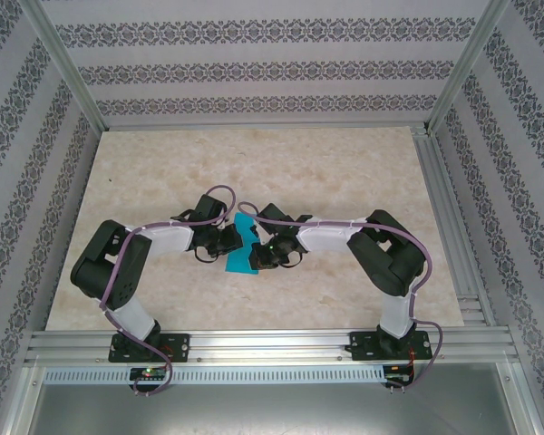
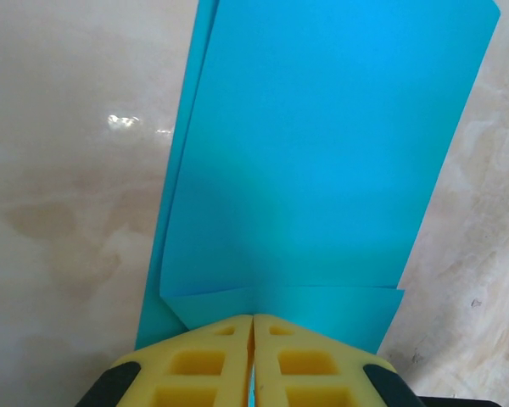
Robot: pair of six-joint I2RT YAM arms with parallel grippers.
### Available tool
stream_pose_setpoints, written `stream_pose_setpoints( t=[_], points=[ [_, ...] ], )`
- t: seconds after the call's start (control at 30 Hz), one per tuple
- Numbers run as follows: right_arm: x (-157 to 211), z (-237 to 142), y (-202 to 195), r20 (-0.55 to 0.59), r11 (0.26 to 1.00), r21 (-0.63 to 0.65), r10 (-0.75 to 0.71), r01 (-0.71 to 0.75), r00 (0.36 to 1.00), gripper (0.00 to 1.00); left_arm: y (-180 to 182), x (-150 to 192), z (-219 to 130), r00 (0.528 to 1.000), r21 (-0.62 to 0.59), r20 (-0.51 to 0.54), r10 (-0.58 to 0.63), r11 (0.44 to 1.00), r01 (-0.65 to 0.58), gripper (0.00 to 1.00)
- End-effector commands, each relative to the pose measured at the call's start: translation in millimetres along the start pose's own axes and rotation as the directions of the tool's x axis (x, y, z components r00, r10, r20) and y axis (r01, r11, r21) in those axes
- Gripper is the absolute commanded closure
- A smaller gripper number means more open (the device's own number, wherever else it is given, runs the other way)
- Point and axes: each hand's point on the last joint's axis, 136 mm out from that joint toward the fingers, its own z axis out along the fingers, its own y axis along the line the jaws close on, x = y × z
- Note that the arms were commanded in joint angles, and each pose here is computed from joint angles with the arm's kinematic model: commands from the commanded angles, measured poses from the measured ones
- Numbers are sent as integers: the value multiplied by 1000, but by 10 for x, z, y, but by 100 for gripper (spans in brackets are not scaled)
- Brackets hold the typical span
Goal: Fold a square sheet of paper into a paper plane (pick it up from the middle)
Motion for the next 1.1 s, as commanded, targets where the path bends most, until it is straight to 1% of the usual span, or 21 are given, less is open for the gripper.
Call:
stream_pose_setpoints(
  t=[0.0,0.23,0.37,0.43,0.57,0.6,0.67,0.87,1.07],
  points=[
    [444,47,-129,-134,999,53,0,7,991,90,402,45,99,999,-165,9,-54,985,55,90],
    [571,4,-186,-150,998,69,13,-2,989,90,410,40,95,998,-169,14,-56,984,58,90],
    [567,-32,-191,-138,997,79,8,3,990,90,397,36,90,998,-165,15,-55,985,56,90],
    [447,-133,-106,-85,997,69,-10,16,996,90,384,41,85,999,-161,13,-51,986,52,90],
    [62,-395,107,83,999,28,-27,25,996,88,369,34,79,999,-152,15,-48,987,50,90],
    [-15,-421,139,111,1000,20,-26,24,994,87,371,38,80,999,-153,14,-48,987,50,90],
    [-124,-409,196,131,1000,10,-27,26,991,87,364,33,82,999,-150,14,-46,987,48,90],
    [-251,-165,232,102,1000,-7,-15,16,995,88,349,30,81,999,-146,12,-44,988,45,90],
    [-213,1,143,63,1000,12,9,-10,998,88,347,30,87,999,-144,11,-46,988,47,90]
  ],
)
